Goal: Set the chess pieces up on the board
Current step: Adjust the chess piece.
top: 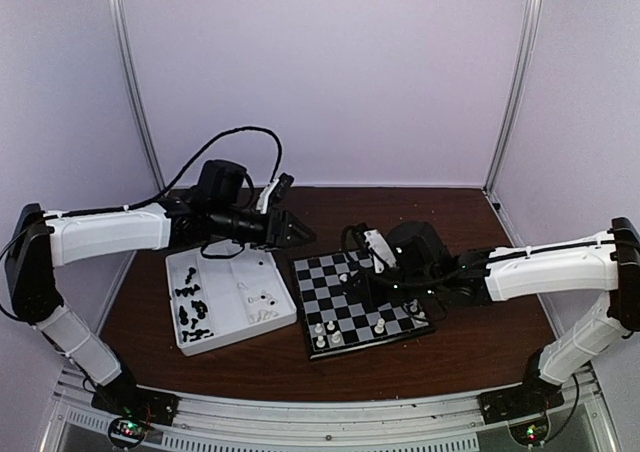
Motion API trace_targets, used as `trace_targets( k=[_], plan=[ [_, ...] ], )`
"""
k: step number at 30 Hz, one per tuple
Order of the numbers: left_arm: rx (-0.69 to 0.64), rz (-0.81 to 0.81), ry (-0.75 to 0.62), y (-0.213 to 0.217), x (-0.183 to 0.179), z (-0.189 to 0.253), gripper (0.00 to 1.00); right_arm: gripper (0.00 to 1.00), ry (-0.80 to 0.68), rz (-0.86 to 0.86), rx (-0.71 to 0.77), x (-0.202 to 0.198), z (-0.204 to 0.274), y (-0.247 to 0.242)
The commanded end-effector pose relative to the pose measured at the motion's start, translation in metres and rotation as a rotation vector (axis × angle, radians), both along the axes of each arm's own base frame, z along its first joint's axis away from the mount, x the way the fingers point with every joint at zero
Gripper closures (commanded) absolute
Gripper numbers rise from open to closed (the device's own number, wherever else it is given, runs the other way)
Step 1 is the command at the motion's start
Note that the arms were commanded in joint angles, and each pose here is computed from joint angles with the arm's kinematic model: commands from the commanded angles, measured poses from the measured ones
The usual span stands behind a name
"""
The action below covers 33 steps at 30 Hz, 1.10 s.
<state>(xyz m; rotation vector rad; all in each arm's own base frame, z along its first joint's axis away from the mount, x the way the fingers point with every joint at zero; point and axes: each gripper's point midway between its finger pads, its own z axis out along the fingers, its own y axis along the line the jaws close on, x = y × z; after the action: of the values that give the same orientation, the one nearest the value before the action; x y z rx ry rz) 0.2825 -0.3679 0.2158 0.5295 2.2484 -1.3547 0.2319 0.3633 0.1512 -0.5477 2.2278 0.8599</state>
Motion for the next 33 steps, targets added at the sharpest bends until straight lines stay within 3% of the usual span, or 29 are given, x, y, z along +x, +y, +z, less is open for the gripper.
trace_targets(
  k=[1, 6, 12, 15, 22, 33],
  plan=[
    [0.113, -0.174, -0.36, 0.012, -0.014, 0.009, 0.5, 0.96, 0.048, 0.096, 0.007, -0.016, 0.016, 0.008],
    [0.132, -0.283, -0.74, 0.02, -0.03, 0.015, 0.49, 0.95, 0.107, 0.175, 0.056, -0.029, 0.029, 0.017],
    [0.114, -0.57, -1.223, 0.017, -0.075, -0.002, 0.48, 0.95, 0.164, 0.236, 0.124, -0.034, 0.044, 0.024],
    [0.071, -0.672, -1.365, 0.018, -0.091, -0.01, 0.43, 0.95, 0.218, 0.278, 0.157, -0.038, 0.048, 0.03],
    [0.047, -0.746, -1.394, 0.006, -0.09, -0.015, 0.42, 0.95, 0.283, 0.361, 0.2, -0.049, 0.055, 0.041],
    [-0.009, -0.862, -1.304, -0.017, -0.085, -0.029, 0.46, 0.95, 0.329, 0.397, 0.203, -0.049, 0.045, 0.051]
  ],
)
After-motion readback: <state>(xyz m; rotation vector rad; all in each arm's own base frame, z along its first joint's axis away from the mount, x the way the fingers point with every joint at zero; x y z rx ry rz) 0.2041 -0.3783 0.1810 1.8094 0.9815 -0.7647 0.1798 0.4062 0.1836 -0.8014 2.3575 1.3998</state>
